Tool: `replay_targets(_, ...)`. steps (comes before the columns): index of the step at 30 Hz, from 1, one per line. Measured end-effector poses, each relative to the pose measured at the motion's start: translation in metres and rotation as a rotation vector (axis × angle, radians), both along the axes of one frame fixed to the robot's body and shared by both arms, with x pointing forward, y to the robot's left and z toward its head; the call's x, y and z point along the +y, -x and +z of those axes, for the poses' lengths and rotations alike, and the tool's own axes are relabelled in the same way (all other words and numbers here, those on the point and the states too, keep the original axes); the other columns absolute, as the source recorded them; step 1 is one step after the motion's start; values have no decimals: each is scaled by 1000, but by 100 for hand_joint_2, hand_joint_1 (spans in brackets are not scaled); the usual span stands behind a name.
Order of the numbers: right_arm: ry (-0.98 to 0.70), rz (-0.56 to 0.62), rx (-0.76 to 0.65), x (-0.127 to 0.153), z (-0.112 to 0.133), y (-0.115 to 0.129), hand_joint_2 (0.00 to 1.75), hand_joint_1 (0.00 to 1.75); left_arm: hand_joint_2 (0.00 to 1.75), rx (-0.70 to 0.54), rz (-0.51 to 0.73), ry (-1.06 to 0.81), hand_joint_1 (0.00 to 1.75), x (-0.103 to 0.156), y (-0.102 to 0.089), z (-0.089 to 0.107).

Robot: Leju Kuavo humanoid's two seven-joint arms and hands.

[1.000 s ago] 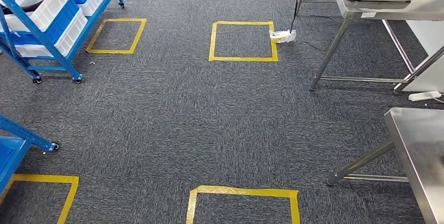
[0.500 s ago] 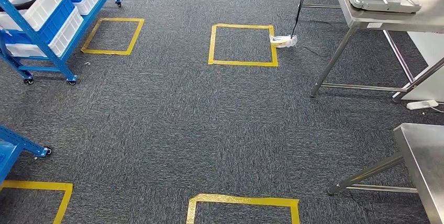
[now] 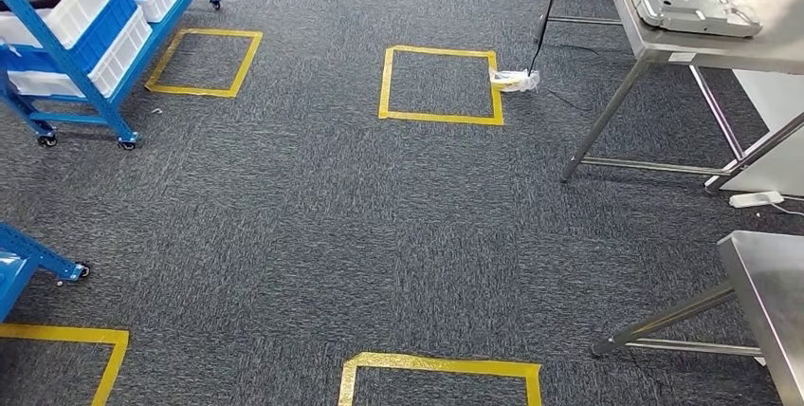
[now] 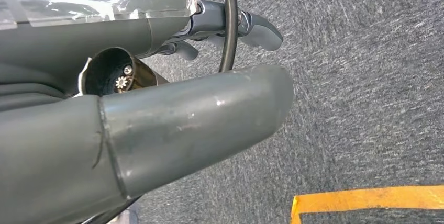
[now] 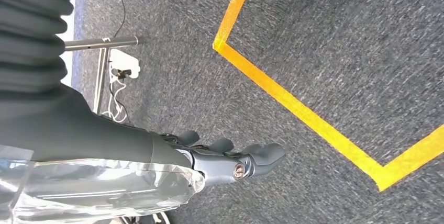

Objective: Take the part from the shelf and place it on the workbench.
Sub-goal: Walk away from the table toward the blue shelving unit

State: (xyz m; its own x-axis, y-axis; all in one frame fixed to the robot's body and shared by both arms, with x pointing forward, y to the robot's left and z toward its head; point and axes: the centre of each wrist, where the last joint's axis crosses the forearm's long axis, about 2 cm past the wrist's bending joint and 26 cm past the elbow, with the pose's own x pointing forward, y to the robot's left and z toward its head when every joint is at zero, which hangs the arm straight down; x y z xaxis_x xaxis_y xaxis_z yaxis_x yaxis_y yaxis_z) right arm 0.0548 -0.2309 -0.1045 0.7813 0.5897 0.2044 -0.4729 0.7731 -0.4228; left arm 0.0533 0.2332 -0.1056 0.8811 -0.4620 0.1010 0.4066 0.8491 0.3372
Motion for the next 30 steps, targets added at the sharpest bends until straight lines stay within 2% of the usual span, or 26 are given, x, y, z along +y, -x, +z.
replay_targets(30,13,7,-8,-3,0,-1,175,0,0,-6,-11,4,0,-3,-1,1)
